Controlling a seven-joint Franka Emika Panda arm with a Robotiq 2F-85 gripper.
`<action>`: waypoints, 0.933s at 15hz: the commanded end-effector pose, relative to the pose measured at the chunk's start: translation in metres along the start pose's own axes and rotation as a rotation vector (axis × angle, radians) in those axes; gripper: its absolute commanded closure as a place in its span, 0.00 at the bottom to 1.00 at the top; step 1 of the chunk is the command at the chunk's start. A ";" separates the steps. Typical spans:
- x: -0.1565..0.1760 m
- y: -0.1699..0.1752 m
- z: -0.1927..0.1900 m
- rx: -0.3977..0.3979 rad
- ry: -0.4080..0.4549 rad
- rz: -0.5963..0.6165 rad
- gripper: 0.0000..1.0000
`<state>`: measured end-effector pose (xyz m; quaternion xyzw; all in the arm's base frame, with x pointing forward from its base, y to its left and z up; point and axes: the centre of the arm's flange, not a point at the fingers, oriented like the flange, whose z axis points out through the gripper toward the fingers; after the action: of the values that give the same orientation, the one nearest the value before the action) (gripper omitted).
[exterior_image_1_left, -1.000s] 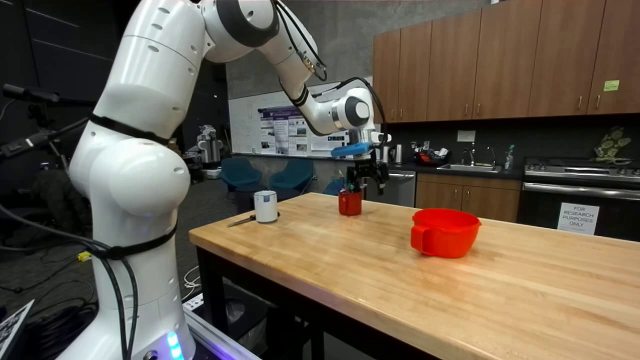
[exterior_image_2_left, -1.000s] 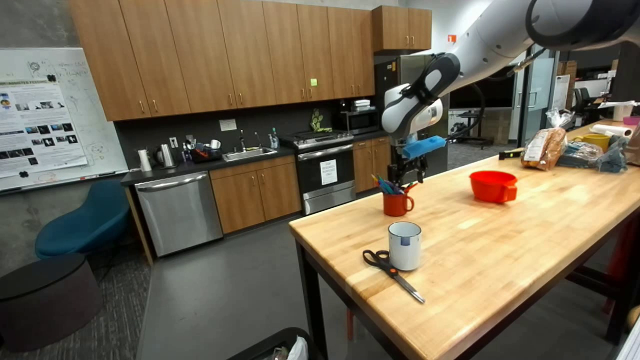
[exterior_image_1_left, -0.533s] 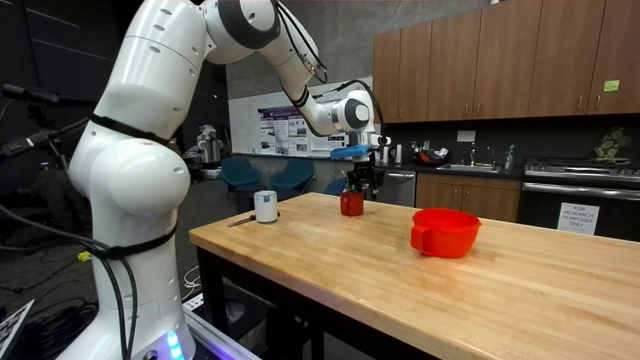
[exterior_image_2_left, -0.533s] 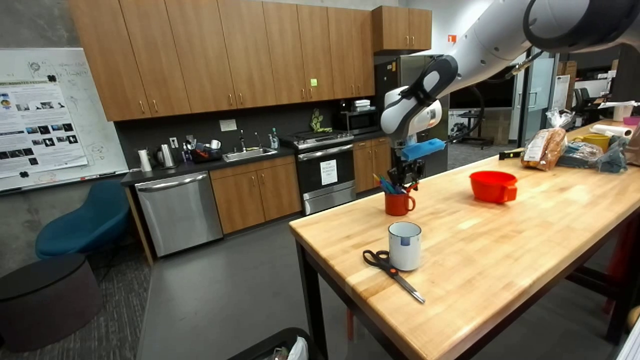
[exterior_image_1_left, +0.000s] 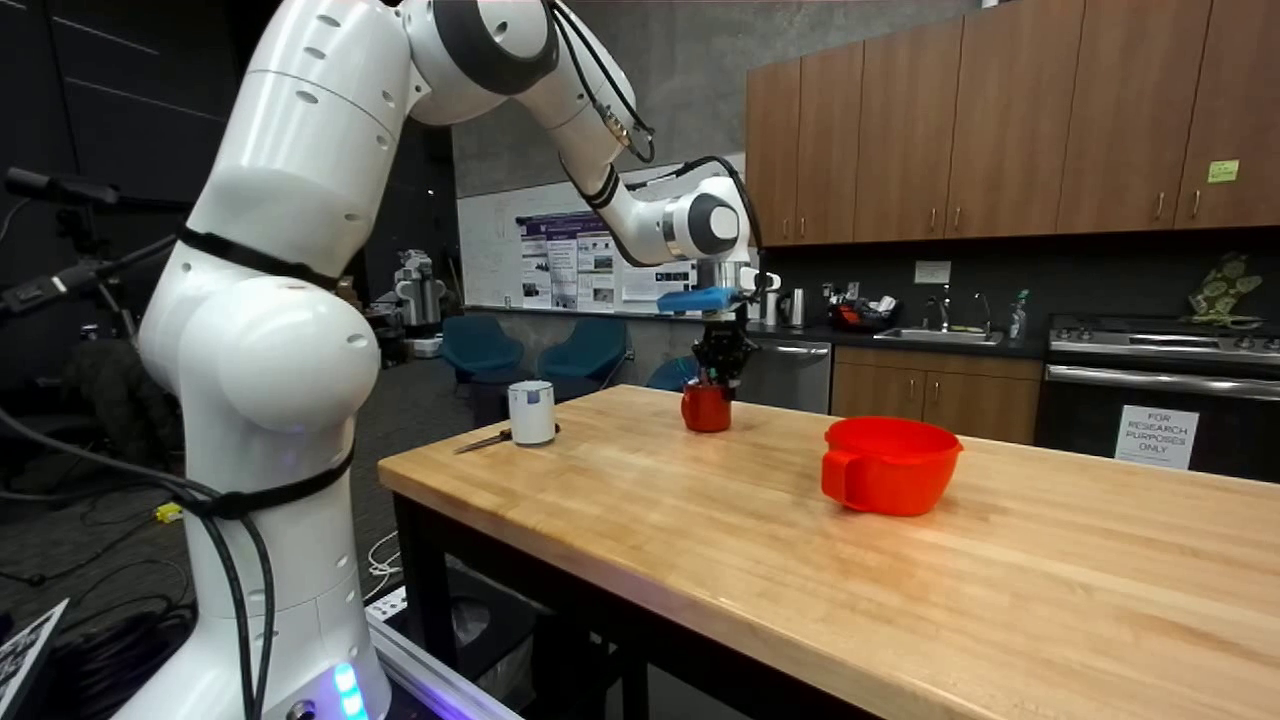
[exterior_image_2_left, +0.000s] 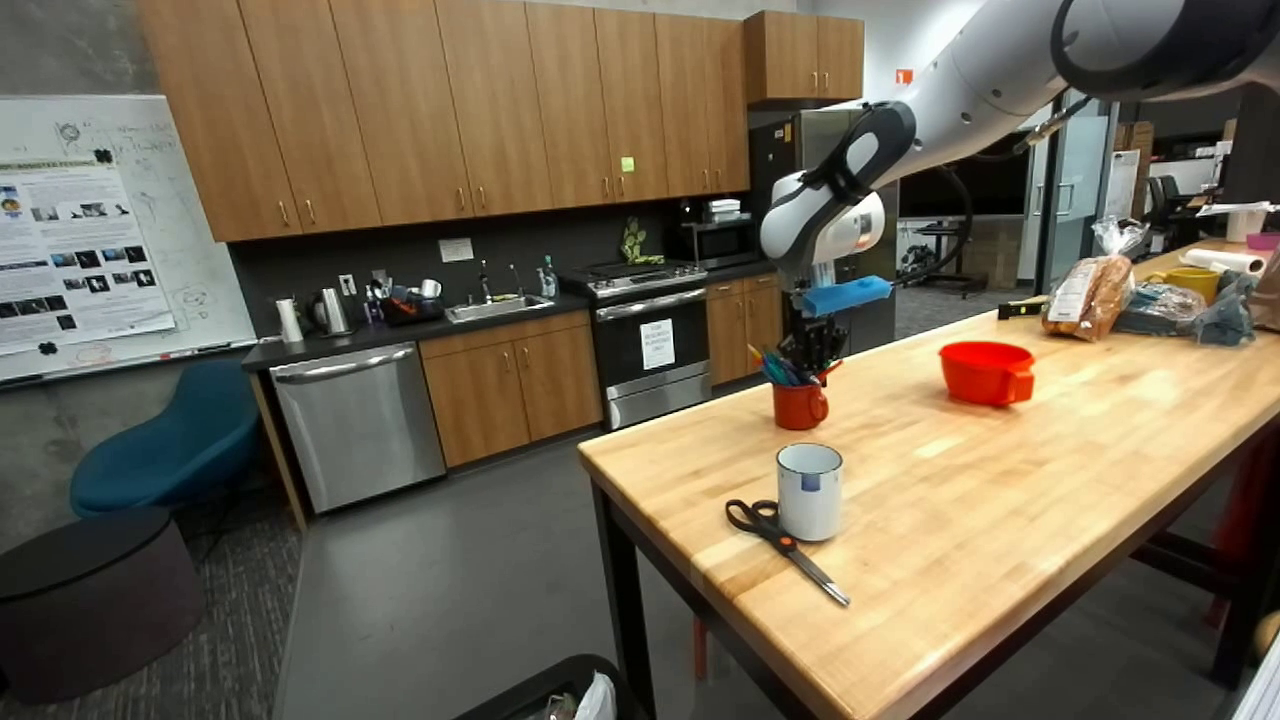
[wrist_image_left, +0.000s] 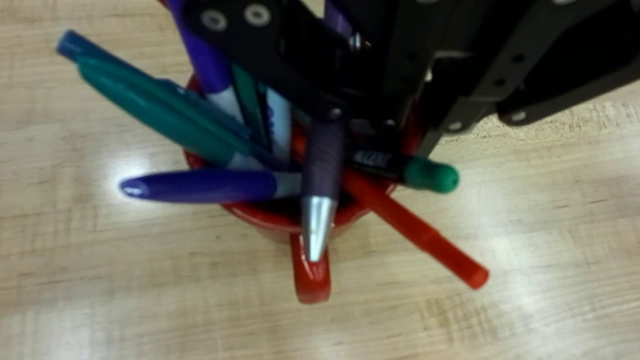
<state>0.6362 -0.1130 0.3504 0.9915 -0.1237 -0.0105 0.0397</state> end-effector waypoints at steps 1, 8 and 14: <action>-0.012 0.009 -0.014 0.049 -0.032 0.012 0.98; -0.025 0.047 -0.051 0.099 -0.040 0.096 0.98; -0.045 0.094 -0.096 0.168 -0.033 0.199 0.98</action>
<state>0.5975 -0.1728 0.4194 0.9775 -0.2082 -0.0194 -0.0270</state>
